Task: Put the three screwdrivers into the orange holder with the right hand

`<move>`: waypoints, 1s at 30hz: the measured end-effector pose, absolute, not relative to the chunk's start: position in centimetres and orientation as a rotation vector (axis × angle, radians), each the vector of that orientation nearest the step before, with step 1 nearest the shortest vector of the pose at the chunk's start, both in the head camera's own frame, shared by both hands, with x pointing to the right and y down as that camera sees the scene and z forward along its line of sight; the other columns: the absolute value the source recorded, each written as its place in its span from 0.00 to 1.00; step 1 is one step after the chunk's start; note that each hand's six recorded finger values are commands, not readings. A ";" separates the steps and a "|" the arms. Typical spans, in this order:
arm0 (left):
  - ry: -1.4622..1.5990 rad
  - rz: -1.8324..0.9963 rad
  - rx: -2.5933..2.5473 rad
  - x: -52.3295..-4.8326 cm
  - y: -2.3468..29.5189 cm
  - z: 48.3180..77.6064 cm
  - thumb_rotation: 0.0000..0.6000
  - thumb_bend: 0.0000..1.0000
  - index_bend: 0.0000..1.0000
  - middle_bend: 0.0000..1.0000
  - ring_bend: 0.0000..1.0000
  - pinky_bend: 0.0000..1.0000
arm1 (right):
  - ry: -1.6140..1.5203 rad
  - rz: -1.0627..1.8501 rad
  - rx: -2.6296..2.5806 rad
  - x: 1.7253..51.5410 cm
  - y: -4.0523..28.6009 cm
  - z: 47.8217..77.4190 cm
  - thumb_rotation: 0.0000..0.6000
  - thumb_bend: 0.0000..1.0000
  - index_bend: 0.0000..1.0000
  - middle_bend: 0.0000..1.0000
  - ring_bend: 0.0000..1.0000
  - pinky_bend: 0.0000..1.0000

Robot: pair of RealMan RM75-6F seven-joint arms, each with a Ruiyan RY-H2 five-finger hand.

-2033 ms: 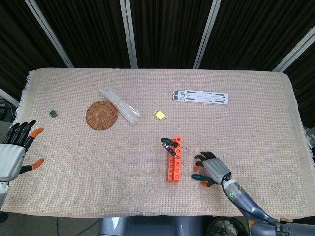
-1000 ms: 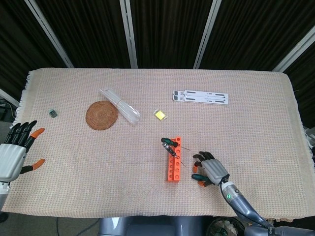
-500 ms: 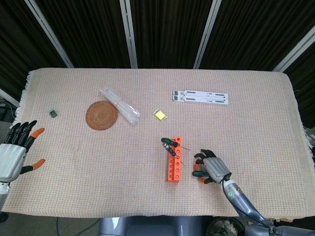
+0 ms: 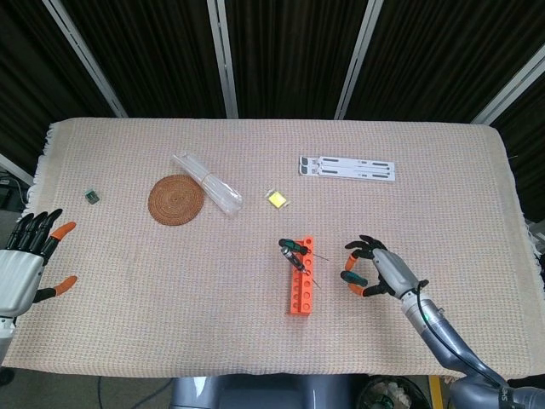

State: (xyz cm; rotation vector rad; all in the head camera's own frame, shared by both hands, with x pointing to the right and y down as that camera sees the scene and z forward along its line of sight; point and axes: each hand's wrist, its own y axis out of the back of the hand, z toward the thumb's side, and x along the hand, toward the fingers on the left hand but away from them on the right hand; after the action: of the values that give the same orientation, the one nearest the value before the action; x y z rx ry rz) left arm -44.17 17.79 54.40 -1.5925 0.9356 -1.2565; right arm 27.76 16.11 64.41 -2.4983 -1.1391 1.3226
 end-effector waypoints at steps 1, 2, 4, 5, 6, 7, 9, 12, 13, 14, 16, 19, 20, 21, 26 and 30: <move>0.935 -1.257 -1.592 -44.2 17.8 54.4 1.00 0.14 0.16 0.00 0.00 0.00 | -1.162 1.310 -2.522 27.8 15.9 64.1 1.00 0.44 0.60 0.20 0.00 0.00; 0.935 -1.258 -1.593 -44.1 17.9 54.4 1.00 0.14 0.16 0.00 0.00 0.00 | -1.186 1.297 -2.548 27.9 15.7 63.9 1.00 0.43 0.60 0.20 0.00 0.00; 0.934 -1.258 -1.592 -44.0 17.9 54.3 1.00 0.14 0.16 0.00 0.00 0.00 | -1.247 1.257 -2.615 27.9 15.3 63.3 1.00 0.44 0.60 0.21 0.00 0.00; 0.933 -1.258 -1.592 -44.0 17.9 54.2 1.00 0.14 0.16 0.00 0.00 0.00 | -1.272 1.238 -2.645 27.9 15.1 63.1 1.00 0.44 0.60 0.21 0.00 0.00; 0.932 -1.259 -1.591 -43.9 18.0 54.2 1.00 0.14 0.16 0.00 0.00 0.00 | -1.297 1.216 -2.675 27.9 14.9 62.9 1.00 0.44 0.60 0.22 0.00 0.00; 0.931 -1.259 -1.590 -43.9 18.0 54.2 1.00 0.14 0.16 0.00 0.00 0.00 | -1.327 1.184 -2.715 27.9 14.7 62.6 1.00 0.44 0.60 0.23 0.00 0.00; 0.931 -1.261 -1.589 -43.9 18.0 54.1 1.00 0.14 0.16 0.00 0.00 0.00 | -1.369 1.124 -2.784 27.9 14.3 62.0 1.00 0.44 0.60 0.25 0.01 0.00; 0.930 -1.264 -1.587 -43.9 18.0 54.0 1.00 0.14 0.16 0.00 0.00 0.00 | -1.407 1.036 -2.872 27.9 13.9 61.4 1.00 0.44 0.60 0.28 0.04 0.01; 0.930 -1.265 -1.587 -43.9 18.0 54.0 1.00 0.14 0.16 0.00 0.00 0.00 | -1.415 1.009 -2.895 27.9 13.8 61.2 1.00 0.44 0.60 0.29 0.05 0.02; 0.928 -1.266 -1.587 -43.9 18.0 54.0 1.00 0.14 0.16 0.00 0.00 0.00 | -1.422 0.980 -2.918 28.0 13.7 61.0 1.00 0.44 0.60 0.30 0.06 0.03; 0.926 -1.268 -1.588 -43.8 18.1 54.0 1.00 0.14 0.16 0.00 0.00 0.00 | -1.434 0.902 -2.965 28.1 13.4 60.5 1.00 0.44 0.61 0.34 0.10 0.09; 0.922 -1.271 -1.592 -43.7 18.1 54.1 1.00 0.14 0.16 0.00 0.00 0.00 | -1.442 0.765 -3.012 28.4 12.8 59.7 1.00 0.44 0.61 0.38 0.17 0.15; 0.921 -1.271 -1.593 -43.7 18.1 54.1 1.00 0.14 0.16 0.00 0.00 0.00 | -1.443 0.723 -3.022 28.5 12.7 59.4 1.00 0.44 0.61 0.40 0.20 0.19; 0.921 -1.271 -1.594 -43.7 18.2 54.2 1.00 0.14 0.16 0.00 0.00 0.00 | -1.443 0.682 -3.032 28.6 12.5 59.1 1.00 0.44 0.62 0.42 0.23 0.22; 0.919 -1.279 -1.595 -43.8 18.2 54.3 1.00 0.14 0.16 0.00 0.00 0.00 | -1.476 0.512 -3.107 28.6 12.4 58.4 1.00 0.44 0.62 0.46 0.31 0.34; 0.916 -1.281 -1.595 -43.8 18.2 54.4 1.00 0.14 0.16 0.00 0.00 0.00 | -1.472 0.436 -3.164 28.7 12.6 58.2 1.00 0.44 0.63 0.47 0.32 0.37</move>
State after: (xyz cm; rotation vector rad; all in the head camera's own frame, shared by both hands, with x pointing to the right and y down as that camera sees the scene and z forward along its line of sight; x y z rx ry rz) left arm -43.79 18.20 54.40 -1.5951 0.9160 -1.2805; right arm 28.67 12.60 58.16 -3.1642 -1.4717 0.4359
